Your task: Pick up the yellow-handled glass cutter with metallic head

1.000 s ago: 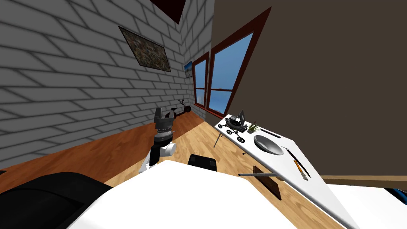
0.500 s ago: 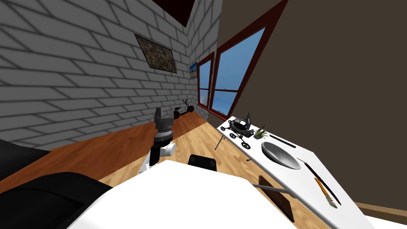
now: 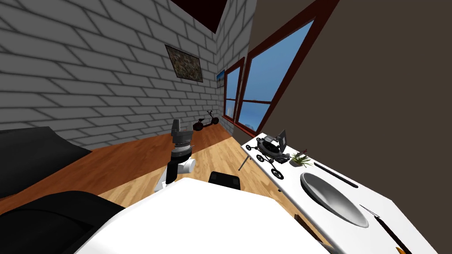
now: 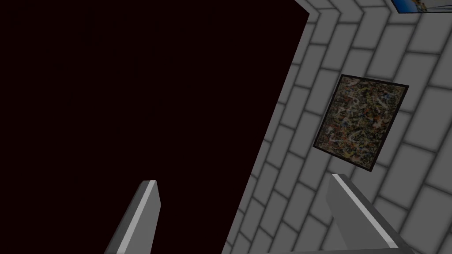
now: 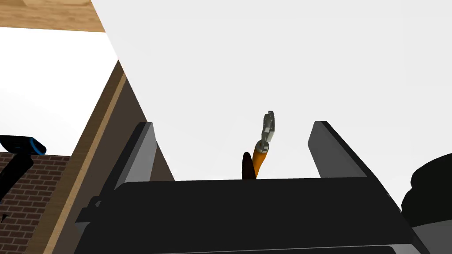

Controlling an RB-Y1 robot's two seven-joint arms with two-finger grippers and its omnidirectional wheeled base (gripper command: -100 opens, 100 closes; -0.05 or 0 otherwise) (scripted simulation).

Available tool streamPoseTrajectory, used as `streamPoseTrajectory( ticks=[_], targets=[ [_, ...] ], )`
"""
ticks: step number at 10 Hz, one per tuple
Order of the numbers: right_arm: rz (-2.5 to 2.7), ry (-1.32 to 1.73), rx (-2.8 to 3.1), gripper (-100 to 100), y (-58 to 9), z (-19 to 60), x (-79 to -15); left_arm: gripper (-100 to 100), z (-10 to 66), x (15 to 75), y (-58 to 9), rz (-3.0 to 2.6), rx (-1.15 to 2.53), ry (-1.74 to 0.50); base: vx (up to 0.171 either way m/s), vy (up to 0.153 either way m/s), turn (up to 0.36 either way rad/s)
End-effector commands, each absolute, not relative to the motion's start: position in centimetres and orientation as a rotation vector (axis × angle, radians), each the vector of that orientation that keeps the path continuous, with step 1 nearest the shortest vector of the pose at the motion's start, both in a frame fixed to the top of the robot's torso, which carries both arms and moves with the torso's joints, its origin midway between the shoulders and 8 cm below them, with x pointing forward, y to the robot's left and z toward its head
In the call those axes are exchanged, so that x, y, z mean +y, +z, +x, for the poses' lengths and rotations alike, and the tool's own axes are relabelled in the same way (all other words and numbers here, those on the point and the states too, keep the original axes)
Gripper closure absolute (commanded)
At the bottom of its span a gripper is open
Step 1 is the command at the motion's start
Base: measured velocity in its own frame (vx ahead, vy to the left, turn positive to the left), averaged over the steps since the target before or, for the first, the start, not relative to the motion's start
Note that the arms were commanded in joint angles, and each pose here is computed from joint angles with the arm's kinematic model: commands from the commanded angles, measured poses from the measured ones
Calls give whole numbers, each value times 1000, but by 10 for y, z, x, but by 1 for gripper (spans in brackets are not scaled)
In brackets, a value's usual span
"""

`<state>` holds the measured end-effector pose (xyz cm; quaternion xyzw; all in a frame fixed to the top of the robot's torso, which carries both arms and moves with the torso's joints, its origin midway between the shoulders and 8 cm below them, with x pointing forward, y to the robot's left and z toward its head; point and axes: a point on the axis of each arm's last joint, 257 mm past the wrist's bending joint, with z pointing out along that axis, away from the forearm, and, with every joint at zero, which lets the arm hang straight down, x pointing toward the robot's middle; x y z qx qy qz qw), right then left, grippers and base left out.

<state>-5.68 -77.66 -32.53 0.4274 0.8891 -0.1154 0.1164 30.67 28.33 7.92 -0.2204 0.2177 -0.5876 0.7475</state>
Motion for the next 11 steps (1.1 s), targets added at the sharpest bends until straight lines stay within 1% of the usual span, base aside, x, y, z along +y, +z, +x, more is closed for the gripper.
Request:
streamPoseTrajectory(
  ticks=[1,2,3,4,5,6,7,9,11],
  targets=[
    [1242,-331,2582,-100,-325,-48,-780,0,307,283,79,-482,476,-1285,124,-135,160],
    [1239,-324,2574,-100,-326,-43,-780,0,307,283,79,-482,476,-1285,135,-128,117],
    [1243,-327,2579,-100,-326,-47,-779,0,307,283,79,-482,476,-1285,61,-59,32],
    [1240,-327,2578,0,-326,-46,-779,0,307,283,79,-482,476,-1285,11,-12,2],
    [1258,-330,2576,-100,-328,-44,-781,0,307,283,79,-482,476,-1286,-139,-23,369],
    [1275,-329,2574,-100,-328,-46,-780,0,307,283,79,-482,476,-1286,-166,-32,202],
    [1306,-325,2556,-100,-328,-46,-780,0,307,283,79,-482,476,-1286,-83,-12,-37],
    [1324,-332,2560,-100,-331,-46,-781,0,307,283,79,-482,476,-1286,-162,-25,248],
    [1371,-325,2532,-100,-331,-46,-781,0,307,283,79,-482,476,-1286,-50,5,-24]
  ],
)
